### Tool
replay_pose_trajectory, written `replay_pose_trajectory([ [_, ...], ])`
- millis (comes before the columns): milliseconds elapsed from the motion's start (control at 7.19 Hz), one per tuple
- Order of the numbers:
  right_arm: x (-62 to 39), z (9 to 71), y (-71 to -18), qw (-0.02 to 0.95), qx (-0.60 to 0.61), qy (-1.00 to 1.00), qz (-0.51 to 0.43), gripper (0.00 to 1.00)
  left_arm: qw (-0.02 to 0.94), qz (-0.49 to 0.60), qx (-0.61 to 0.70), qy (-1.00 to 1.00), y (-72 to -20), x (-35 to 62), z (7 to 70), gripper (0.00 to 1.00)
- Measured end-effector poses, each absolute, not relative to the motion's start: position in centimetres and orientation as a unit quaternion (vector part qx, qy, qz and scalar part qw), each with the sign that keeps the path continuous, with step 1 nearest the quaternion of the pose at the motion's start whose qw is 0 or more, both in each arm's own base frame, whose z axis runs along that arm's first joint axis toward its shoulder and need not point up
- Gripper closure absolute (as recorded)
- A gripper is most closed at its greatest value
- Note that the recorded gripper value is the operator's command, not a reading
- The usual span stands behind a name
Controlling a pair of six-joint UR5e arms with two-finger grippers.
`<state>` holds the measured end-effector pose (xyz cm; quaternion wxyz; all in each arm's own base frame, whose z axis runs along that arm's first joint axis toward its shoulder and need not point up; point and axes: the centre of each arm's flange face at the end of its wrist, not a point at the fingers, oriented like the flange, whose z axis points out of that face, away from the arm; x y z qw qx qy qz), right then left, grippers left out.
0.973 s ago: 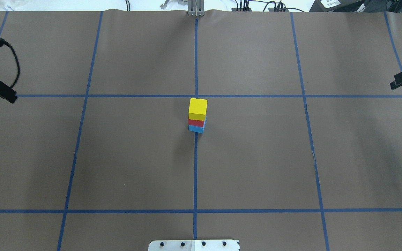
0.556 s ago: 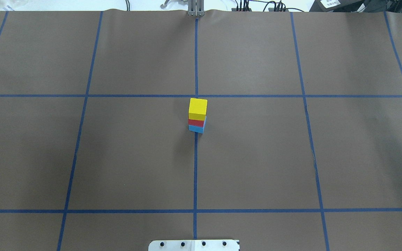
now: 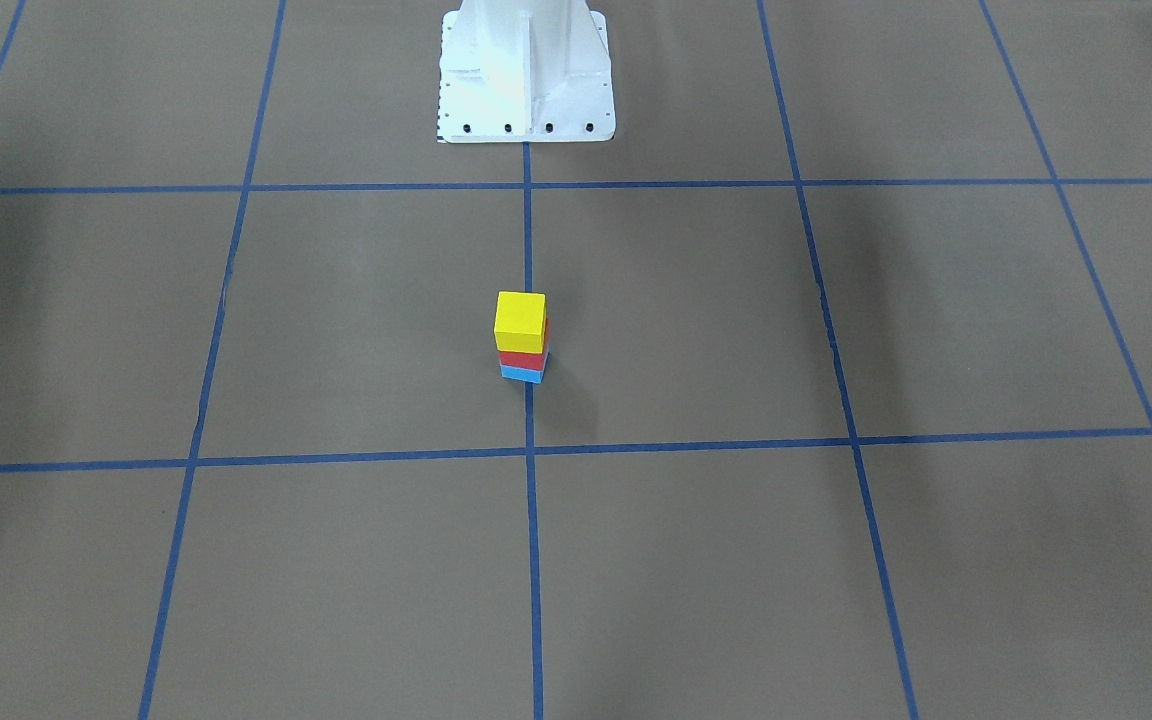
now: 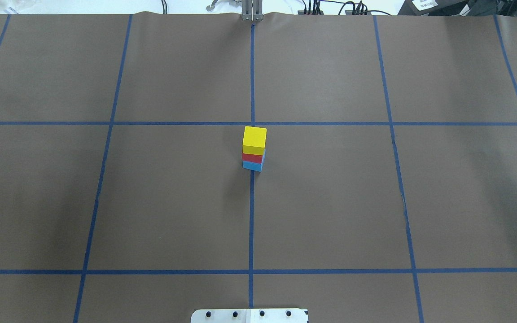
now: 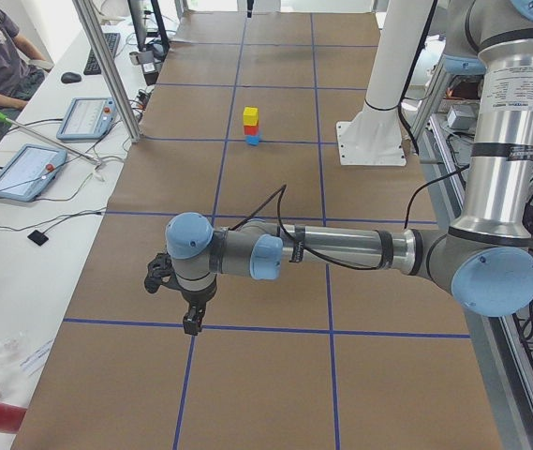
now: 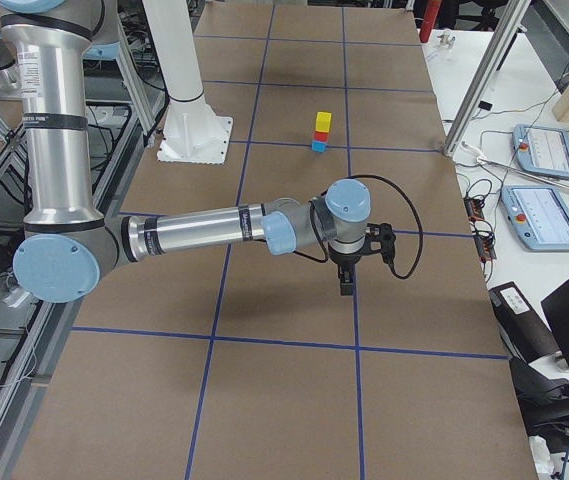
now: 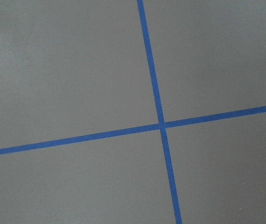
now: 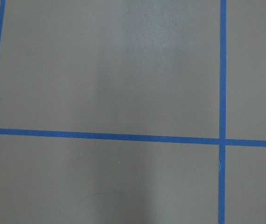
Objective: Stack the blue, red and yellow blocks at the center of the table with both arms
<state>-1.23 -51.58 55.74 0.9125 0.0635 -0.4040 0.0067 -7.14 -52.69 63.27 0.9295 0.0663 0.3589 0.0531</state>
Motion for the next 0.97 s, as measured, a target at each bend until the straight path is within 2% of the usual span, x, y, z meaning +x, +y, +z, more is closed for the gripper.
replay_pose_trajectory([
  [973, -0.7, 58.3, -50.3, 0.925, 0.063, -0.374, -0.011, 0.0, 0.922, 0.023, 0.06, 0.381, -52.5, -7.0, 62.6, 0.0],
])
